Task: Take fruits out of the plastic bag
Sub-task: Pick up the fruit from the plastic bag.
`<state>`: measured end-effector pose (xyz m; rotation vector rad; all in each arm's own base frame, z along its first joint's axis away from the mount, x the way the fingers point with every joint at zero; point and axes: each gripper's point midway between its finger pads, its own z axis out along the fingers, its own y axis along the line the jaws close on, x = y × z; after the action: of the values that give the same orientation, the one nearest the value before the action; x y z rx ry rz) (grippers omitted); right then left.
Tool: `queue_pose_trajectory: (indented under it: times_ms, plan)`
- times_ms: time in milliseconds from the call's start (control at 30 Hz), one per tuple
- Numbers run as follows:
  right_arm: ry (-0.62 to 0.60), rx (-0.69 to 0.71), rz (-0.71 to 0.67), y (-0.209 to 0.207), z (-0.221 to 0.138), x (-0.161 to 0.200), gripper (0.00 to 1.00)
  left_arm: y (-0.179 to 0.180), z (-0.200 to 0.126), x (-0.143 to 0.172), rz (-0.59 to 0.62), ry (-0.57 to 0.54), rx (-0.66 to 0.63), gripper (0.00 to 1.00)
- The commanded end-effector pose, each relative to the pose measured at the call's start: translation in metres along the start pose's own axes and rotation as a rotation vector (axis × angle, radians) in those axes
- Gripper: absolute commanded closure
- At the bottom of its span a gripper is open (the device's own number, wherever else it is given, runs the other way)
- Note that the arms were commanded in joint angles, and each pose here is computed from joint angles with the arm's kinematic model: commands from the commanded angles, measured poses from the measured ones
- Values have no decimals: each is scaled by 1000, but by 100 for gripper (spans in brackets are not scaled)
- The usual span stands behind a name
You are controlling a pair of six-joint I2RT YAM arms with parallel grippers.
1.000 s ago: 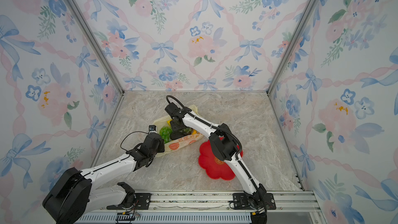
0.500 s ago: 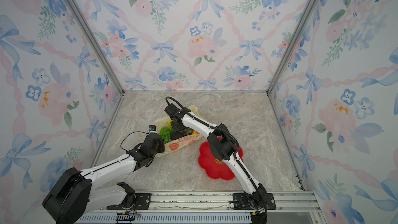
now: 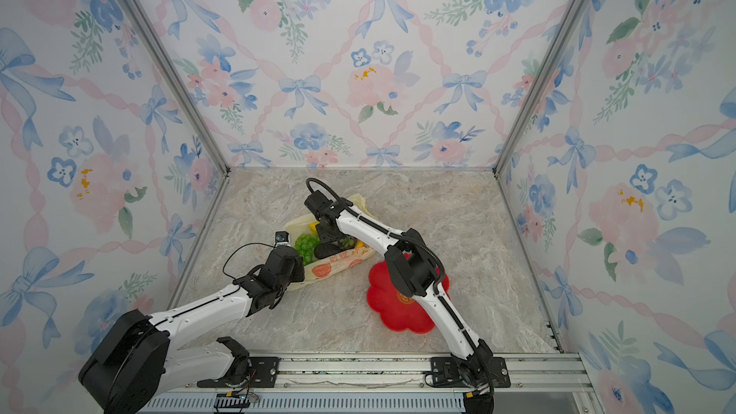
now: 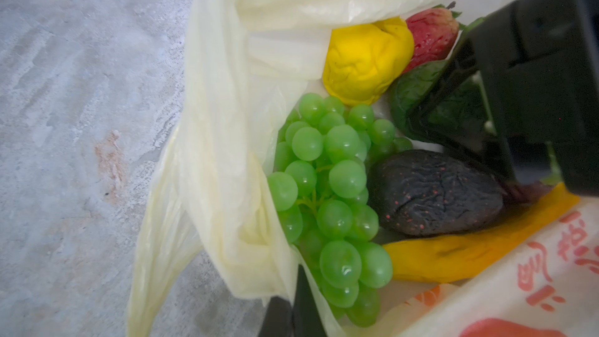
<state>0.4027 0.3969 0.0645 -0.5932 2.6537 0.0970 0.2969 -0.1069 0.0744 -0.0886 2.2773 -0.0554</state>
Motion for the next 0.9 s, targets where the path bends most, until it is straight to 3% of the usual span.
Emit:
queue_pose_trajectory:
  times_ms: [0,367,867]
  plan:
    - [-59,-27,-4,-2,-48,-13,57,-1,-1,-1,19,-12,4,100]
    - [-121,-85,36,-18,-101,-4,58,0,0,0,20,-10,-1,100]
    - [-128,-66,159,-91,-156,56,60,0,2,1,23,-6,-5,100]
